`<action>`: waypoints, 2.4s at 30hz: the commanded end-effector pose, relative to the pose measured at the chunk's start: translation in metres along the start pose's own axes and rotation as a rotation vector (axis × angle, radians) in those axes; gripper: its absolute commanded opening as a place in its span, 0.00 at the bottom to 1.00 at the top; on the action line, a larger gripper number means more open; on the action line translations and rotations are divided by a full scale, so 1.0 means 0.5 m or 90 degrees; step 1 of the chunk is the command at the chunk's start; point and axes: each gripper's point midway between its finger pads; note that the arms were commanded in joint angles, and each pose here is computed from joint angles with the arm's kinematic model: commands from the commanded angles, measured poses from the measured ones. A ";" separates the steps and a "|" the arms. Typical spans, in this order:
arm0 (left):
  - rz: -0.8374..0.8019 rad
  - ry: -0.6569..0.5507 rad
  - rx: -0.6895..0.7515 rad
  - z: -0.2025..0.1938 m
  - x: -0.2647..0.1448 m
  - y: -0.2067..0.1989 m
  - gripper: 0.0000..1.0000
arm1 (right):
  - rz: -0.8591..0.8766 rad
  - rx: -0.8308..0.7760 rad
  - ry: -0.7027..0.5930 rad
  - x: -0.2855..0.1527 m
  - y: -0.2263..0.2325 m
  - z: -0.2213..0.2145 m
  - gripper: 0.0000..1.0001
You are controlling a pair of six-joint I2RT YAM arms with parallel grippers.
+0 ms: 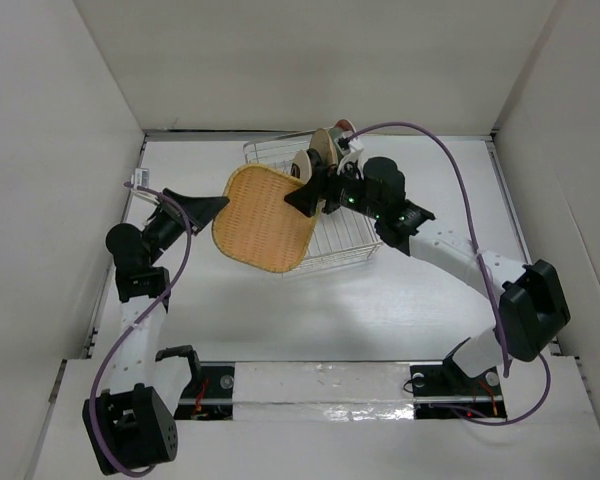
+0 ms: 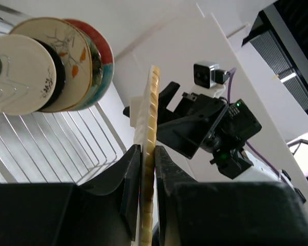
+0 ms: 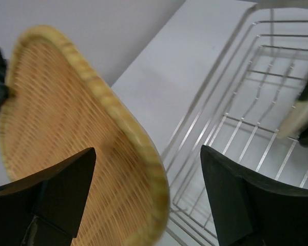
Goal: Load the plates into the dish rack
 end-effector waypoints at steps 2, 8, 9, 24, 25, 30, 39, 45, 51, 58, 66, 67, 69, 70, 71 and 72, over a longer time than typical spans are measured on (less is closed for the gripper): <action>-0.093 -0.006 0.049 0.013 -0.005 -0.069 0.00 | 0.165 -0.017 0.008 0.000 0.092 -0.001 0.78; -0.099 0.014 0.048 -0.001 -0.006 -0.069 0.00 | 0.238 -0.021 0.067 -0.002 0.106 -0.041 0.17; -0.091 0.015 0.049 -0.002 -0.005 -0.065 0.00 | 0.246 -0.022 0.072 -0.005 0.108 -0.046 0.13; 0.116 -0.011 0.193 0.049 -0.007 0.013 0.63 | 0.149 -0.042 -0.033 -0.065 0.086 0.087 0.00; 0.144 -0.018 0.223 0.063 -0.009 0.023 0.65 | 0.128 -0.041 -0.058 -0.068 0.075 0.111 0.00; 0.158 -0.021 0.232 0.080 -0.005 0.022 0.66 | 0.087 -0.040 -0.080 -0.054 0.055 0.151 0.00; 0.114 0.037 0.266 0.022 0.029 -0.024 0.45 | -0.188 -0.140 -0.276 -0.036 0.016 0.323 0.00; 0.115 0.062 0.361 -0.017 0.029 -0.093 0.37 | -0.379 -0.212 -0.314 0.000 -0.041 0.346 0.00; 0.138 0.059 0.391 -0.042 -0.005 -0.063 0.35 | -0.463 -0.261 -0.307 0.051 -0.071 0.330 0.00; 0.183 0.059 0.416 -0.040 -0.031 -0.040 0.36 | -0.517 -0.306 -0.295 0.091 -0.099 0.319 0.00; 0.185 0.056 0.418 -0.037 -0.035 -0.043 0.40 | -0.533 -0.310 -0.272 0.132 -0.149 0.278 0.00; 0.187 0.055 0.419 -0.037 -0.035 -0.042 0.41 | -0.531 -0.311 -0.270 0.137 -0.154 0.272 0.00; 0.186 0.056 0.417 -0.037 -0.034 -0.041 0.41 | -0.524 -0.310 -0.272 0.150 -0.160 0.265 0.00; 0.183 0.057 0.417 -0.039 -0.033 -0.042 0.41 | -0.523 -0.311 -0.272 0.154 -0.165 0.261 0.00; 0.184 0.058 0.417 -0.039 -0.033 -0.041 0.41 | -0.521 -0.314 -0.276 0.159 -0.170 0.258 0.00; 0.185 0.060 0.416 -0.040 -0.032 -0.039 0.41 | -0.517 -0.314 -0.281 0.164 -0.170 0.258 0.00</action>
Point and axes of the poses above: each gripper's point midway between its finger pads, its own x axis out along the fingers, its own y axis along the line the jaws close on, z = x × y, and after that the axes turned 15 degrees about x, right-handed
